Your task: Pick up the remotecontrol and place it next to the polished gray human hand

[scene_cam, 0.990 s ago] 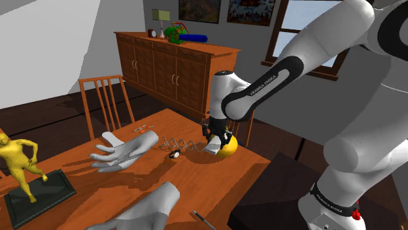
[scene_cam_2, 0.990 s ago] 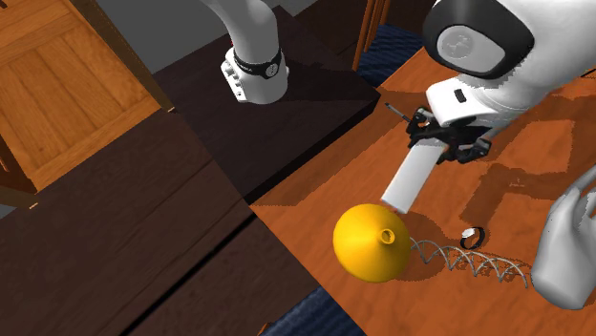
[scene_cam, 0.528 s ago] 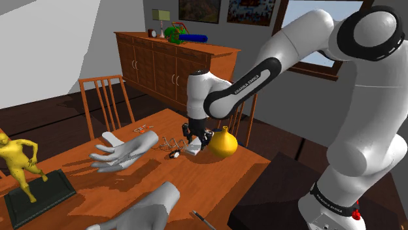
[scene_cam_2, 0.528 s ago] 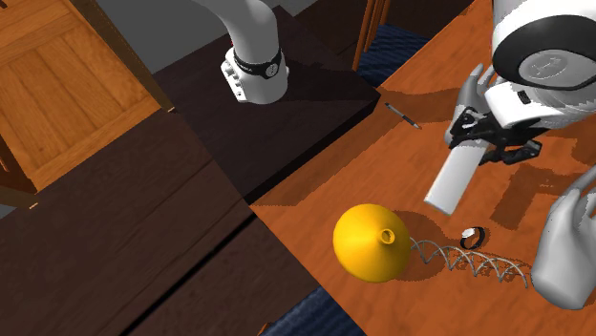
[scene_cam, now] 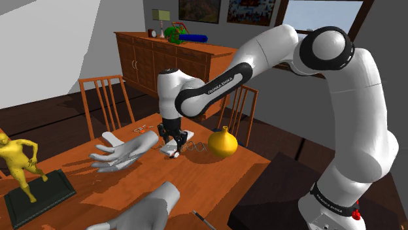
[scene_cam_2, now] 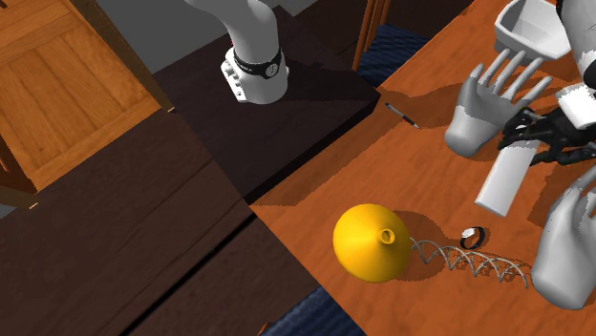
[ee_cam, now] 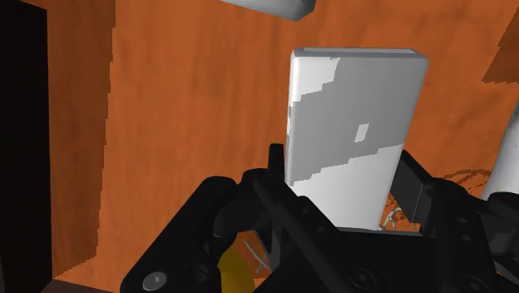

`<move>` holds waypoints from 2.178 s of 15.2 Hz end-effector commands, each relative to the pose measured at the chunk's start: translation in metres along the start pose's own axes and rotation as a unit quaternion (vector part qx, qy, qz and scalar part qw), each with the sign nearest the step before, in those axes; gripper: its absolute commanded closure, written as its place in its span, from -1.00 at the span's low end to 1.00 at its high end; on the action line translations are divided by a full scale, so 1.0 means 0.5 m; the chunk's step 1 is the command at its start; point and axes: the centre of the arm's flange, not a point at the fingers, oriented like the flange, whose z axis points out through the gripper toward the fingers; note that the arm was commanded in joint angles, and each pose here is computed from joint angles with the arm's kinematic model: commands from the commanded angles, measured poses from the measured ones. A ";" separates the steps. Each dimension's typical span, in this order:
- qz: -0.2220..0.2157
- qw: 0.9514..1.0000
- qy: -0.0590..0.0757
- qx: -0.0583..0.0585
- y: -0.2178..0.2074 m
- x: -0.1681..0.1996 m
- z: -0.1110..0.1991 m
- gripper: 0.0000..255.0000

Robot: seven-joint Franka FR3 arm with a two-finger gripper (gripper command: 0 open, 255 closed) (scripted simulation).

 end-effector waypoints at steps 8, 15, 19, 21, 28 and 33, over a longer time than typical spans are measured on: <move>0.001 1.000 0.001 0.000 -0.064 -0.038 0.059 1.00; 0.001 1.000 0.001 0.000 -0.066 -0.040 0.133 1.00; 0.001 1.000 0.001 0.000 -0.067 -0.041 0.175 1.00; 0.001 1.000 0.001 0.000 -0.067 -0.041 0.196 1.00; 0.001 1.000 0.001 0.000 -0.069 -0.043 0.270 1.00; 0.001 1.000 0.001 0.000 -0.070 -0.044 0.323 1.00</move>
